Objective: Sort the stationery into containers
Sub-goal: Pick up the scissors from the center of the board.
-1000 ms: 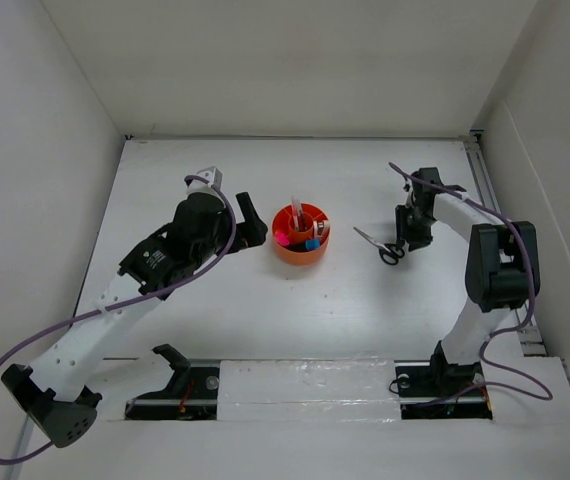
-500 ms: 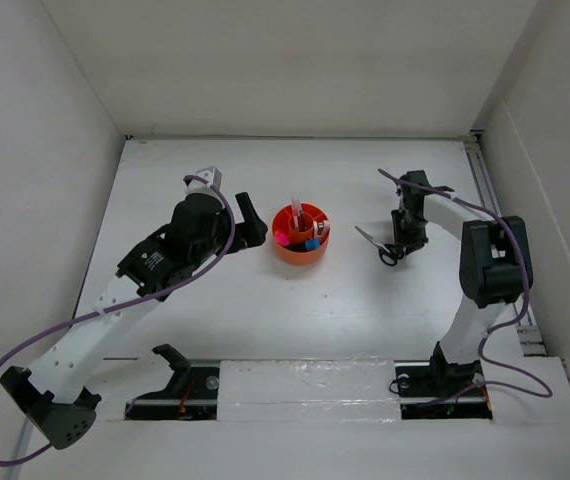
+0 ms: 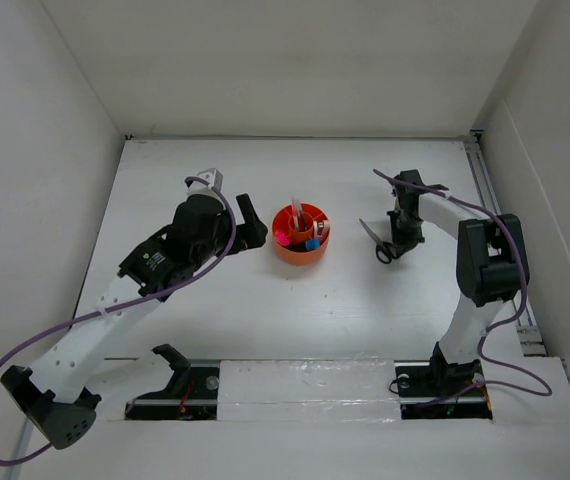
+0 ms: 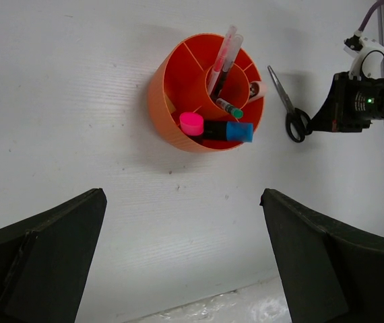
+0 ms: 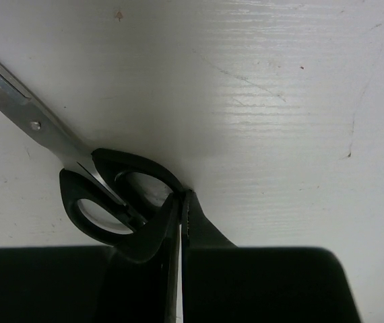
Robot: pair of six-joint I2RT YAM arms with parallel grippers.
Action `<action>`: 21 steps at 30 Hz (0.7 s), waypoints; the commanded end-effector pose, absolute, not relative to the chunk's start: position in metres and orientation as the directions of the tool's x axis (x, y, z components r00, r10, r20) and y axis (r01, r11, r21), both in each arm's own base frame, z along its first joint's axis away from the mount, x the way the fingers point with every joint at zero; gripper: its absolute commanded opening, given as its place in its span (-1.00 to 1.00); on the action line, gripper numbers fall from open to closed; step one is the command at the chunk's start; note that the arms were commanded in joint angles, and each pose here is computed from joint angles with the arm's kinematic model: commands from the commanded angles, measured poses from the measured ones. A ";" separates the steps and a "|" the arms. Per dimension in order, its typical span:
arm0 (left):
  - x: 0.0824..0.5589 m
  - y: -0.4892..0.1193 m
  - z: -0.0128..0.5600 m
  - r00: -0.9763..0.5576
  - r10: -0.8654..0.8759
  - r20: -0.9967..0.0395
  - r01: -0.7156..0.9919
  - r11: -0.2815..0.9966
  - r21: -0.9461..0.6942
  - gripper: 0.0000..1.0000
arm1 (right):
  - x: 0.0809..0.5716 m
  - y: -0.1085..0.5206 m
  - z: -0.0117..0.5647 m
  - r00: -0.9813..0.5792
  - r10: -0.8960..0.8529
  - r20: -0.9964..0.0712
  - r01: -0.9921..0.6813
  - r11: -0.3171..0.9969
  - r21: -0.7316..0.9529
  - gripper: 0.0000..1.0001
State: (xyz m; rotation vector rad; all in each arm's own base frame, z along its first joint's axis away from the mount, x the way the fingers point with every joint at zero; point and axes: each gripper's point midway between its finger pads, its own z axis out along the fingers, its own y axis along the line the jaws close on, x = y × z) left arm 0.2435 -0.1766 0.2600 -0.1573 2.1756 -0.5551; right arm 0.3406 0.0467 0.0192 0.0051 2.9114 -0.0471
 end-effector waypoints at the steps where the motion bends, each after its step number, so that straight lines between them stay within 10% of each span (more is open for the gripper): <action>1: 0.245 -0.178 0.269 -0.594 -0.312 -0.742 0.109 0.882 -0.458 1.00 | 0.331 0.060 0.013 -0.981 0.026 -0.190 0.025 1.000 0.011 -1.00; 21: 0.287 -0.260 0.386 -0.546 -0.336 -0.767 0.371 0.725 -0.581 1.00 | 0.388 0.108 0.238 -0.624 0.284 -0.728 0.165 0.959 0.232 -1.00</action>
